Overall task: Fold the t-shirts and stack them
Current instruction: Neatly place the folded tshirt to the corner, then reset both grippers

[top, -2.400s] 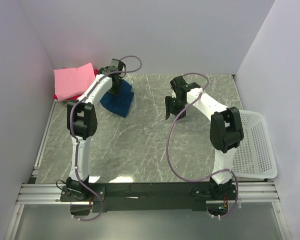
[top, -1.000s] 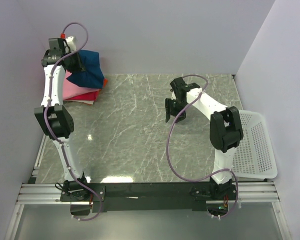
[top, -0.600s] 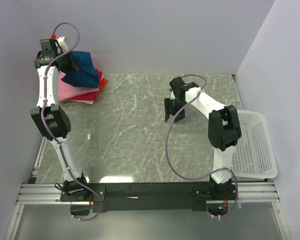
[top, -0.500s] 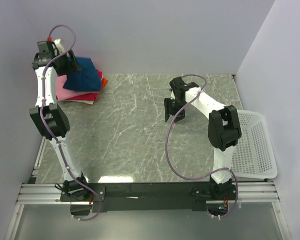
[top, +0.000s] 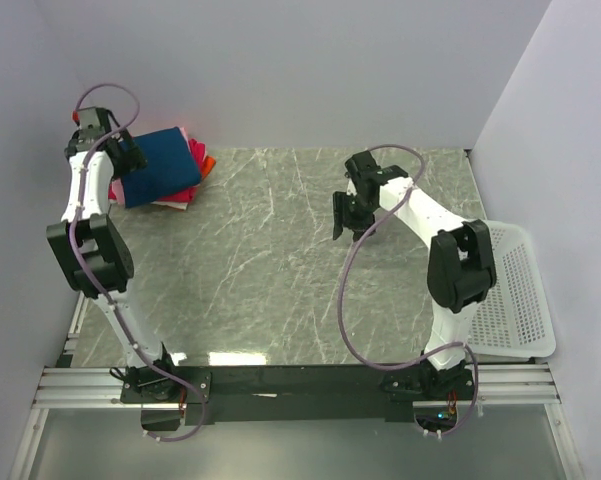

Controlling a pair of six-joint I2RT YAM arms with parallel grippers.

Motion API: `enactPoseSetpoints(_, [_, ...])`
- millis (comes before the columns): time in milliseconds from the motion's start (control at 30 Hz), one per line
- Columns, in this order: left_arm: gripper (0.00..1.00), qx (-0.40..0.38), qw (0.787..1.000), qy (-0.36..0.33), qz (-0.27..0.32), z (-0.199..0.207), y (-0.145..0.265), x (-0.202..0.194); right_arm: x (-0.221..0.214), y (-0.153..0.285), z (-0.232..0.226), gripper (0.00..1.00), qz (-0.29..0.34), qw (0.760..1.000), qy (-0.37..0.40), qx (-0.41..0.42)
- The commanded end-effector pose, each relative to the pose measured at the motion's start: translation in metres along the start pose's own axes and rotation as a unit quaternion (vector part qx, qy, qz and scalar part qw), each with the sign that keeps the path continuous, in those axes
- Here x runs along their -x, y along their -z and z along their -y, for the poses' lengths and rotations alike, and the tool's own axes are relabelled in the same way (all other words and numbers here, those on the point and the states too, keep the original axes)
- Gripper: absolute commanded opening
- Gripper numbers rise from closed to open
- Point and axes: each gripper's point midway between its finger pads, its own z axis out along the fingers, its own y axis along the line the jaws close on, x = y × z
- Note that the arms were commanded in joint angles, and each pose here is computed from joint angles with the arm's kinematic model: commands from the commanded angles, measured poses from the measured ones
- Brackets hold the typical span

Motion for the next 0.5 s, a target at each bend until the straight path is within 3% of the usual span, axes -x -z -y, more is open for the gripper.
enactPoseSetpoints(0, [0.99,0.013,0.991,0.020,0.129,0.022,0.070,0.053,0.019,0.026,-0.002,0.63,0.066,0.998,-0.009,0.006])
enactPoseSetpoints(200, [0.99,-0.055,0.989,0.049,0.125,0.077,0.118,0.021,0.029,0.042,0.003,0.63,0.117,0.993,-0.018,-0.006])
enactPoseSetpoints(300, [1.00,-0.113,0.988,0.039,0.102,0.121,0.139,-0.030,0.034,0.055,0.005,0.63,0.154,0.988,-0.023,-0.009])
enactPoseSetpoints(467, [0.99,-0.157,0.982,0.022,0.106,0.162,0.182,-0.086,0.035,0.077,0.013,0.63,0.212,0.977,-0.033,-0.016])
